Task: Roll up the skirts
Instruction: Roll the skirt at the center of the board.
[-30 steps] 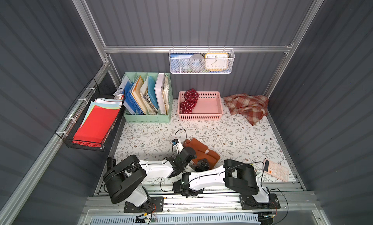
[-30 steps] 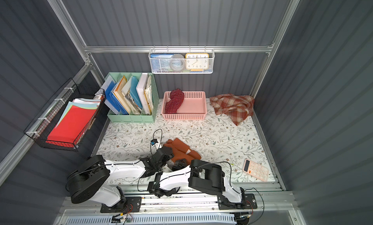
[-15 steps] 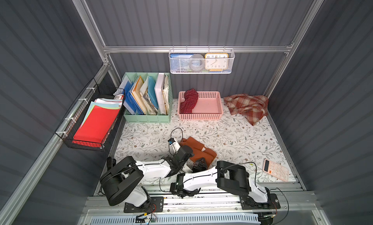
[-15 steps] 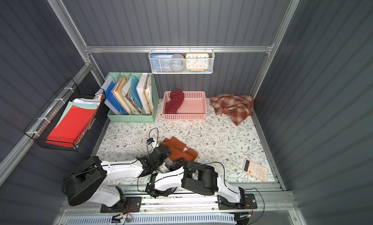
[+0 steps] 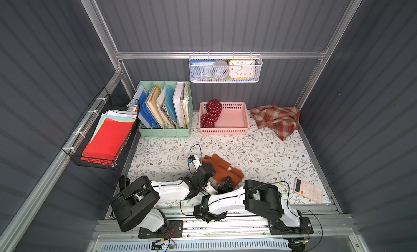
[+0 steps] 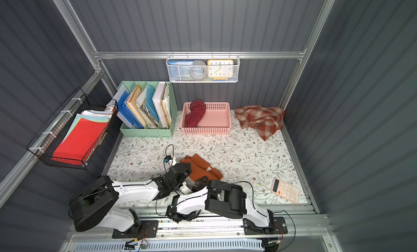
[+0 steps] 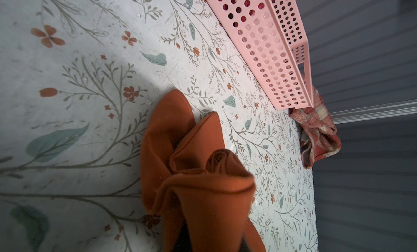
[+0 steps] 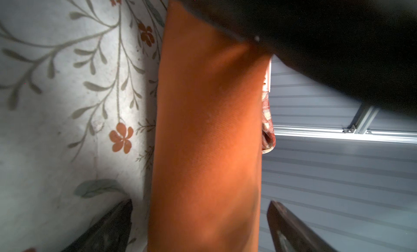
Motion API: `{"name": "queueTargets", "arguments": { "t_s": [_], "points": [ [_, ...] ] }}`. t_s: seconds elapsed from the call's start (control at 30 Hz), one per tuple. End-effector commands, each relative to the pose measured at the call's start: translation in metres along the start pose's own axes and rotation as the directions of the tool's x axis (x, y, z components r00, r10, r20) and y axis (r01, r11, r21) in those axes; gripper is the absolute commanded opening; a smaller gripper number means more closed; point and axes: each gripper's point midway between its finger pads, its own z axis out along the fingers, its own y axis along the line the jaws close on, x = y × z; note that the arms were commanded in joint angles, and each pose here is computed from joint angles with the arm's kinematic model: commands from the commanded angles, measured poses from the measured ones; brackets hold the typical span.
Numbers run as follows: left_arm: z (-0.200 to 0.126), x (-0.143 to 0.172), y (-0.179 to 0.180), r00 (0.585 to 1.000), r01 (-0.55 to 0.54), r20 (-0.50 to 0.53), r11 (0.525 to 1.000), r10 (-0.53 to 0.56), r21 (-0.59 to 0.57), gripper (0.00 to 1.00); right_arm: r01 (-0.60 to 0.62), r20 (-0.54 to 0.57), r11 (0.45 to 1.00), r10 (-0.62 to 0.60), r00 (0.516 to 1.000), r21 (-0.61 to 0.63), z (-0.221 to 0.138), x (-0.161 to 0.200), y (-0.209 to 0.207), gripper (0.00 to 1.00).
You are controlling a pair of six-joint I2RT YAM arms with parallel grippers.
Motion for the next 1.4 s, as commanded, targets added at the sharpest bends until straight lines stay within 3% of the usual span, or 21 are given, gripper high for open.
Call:
{"name": "queueTargets", "arguments": {
  "t_s": [0.0, 0.2, 0.5, 0.6, 0.9, 1.1, 1.3, 1.37],
  "points": [
    [-0.042, 0.087, 0.106, 0.916, -0.181, -0.397, 0.948, 0.065, -0.263, 0.00, -0.260, -0.299, 0.956, 0.291, 0.909, 0.138, 0.099, 0.045, -0.039, 0.99],
    [-0.041, 0.091, 0.112, 0.907, -0.198, -0.414, 0.941, 0.070, -0.274, 0.00, -0.373, -0.246, 0.918, 0.396, 0.885, 0.134, 0.091, 0.048, -0.059, 0.99],
    [-0.044, 0.095, 0.116, 0.890, -0.235, -0.447, 0.932, 0.093, -0.275, 0.00, -0.296, -0.288, 0.946, 0.323, 0.901, 0.136, 0.111, 0.042, -0.048, 0.98],
    [-0.045, 0.097, 0.115, 0.882, -0.251, -0.458, 0.930, 0.106, -0.267, 0.00, -0.294, -0.306, 0.946, 0.322, 0.896, 0.133, 0.114, 0.045, -0.048, 0.93],
    [-0.049, 0.100, 0.111, 0.866, -0.272, -0.484, 0.932, 0.127, -0.241, 0.00, -0.272, -0.386, 0.960, 0.276, 0.881, 0.064, 0.131, 0.061, -0.033, 0.66],
    [-0.052, 0.098, 0.104, 0.865, -0.275, -0.481, 0.936, 0.141, -0.221, 0.00, -0.274, -0.414, 0.962, 0.249, 0.876, -0.003, 0.133, 0.064, -0.024, 0.42],
    [-0.053, 0.099, 0.100, 0.859, -0.283, -0.489, 0.938, 0.154, -0.202, 0.00, -0.271, -0.426, 0.962, 0.235, 0.874, -0.025, 0.133, 0.067, -0.020, 0.07],
    [-0.053, 0.098, 0.098, 0.858, -0.283, -0.489, 0.939, 0.156, -0.196, 0.00, -0.265, -0.433, 0.963, 0.222, 0.874, -0.042, 0.132, 0.067, -0.017, 0.00]
  ]
}}
